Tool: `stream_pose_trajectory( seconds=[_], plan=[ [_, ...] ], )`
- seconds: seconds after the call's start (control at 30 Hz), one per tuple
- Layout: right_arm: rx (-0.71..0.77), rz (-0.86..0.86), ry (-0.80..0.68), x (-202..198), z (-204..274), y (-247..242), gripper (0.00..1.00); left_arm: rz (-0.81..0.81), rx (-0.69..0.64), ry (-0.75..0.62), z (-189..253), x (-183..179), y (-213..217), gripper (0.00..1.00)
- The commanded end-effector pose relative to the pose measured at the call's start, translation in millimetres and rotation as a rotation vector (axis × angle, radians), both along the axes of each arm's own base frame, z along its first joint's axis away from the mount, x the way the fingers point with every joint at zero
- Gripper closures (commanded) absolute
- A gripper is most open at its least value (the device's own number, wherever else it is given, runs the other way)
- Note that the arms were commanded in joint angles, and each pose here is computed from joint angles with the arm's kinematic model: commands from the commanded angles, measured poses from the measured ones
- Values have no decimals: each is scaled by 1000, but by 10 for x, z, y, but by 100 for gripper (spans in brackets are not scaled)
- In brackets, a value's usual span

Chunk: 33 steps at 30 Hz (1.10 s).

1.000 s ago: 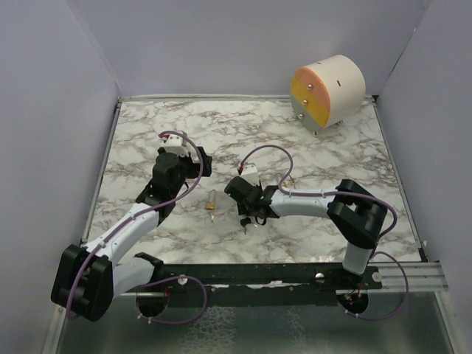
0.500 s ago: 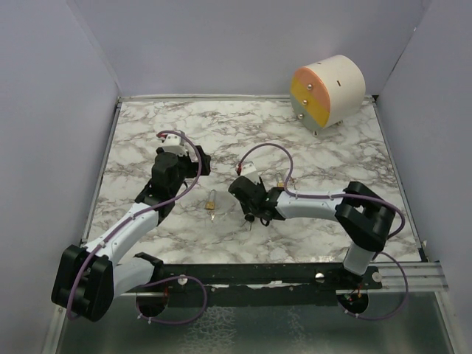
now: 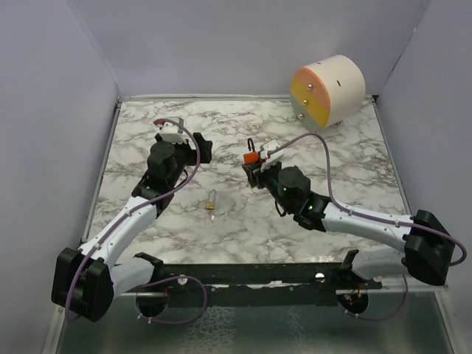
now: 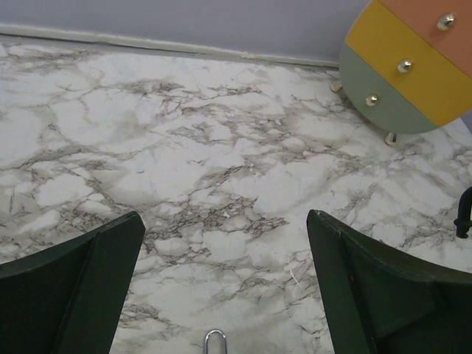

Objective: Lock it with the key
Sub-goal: Pick up the lock from the center of the board.

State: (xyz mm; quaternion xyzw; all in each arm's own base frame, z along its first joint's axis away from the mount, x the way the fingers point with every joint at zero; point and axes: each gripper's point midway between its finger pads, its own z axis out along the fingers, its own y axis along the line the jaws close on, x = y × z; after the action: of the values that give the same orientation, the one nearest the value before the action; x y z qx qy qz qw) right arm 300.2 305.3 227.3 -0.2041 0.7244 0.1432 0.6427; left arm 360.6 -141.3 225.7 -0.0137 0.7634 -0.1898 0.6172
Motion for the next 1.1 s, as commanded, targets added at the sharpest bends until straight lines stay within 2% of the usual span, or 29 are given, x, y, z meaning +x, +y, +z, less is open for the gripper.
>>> stream_pose_trajectory(
  seconds=[0.0,0.13,0.4,0.77,1.07],
  plan=[
    [115,174,-339,-212,740,32,99,-81,-11,-98,464,13,-124,5],
    [165,341,-569,-602,1022,-58,99,-186,-50,-166,769,-37,-305,8],
    [299,342,-790,-848,1217,-526,99,-363,-88,-219,1069,-215,-568,14],
    [334,321,-820,-833,1063,-764,99,-688,-146,-291,1434,-635,-982,19],
    [362,582,-768,-1061,981,-502,99,-1154,-131,-343,1455,-1254,-1451,20]
  ],
)
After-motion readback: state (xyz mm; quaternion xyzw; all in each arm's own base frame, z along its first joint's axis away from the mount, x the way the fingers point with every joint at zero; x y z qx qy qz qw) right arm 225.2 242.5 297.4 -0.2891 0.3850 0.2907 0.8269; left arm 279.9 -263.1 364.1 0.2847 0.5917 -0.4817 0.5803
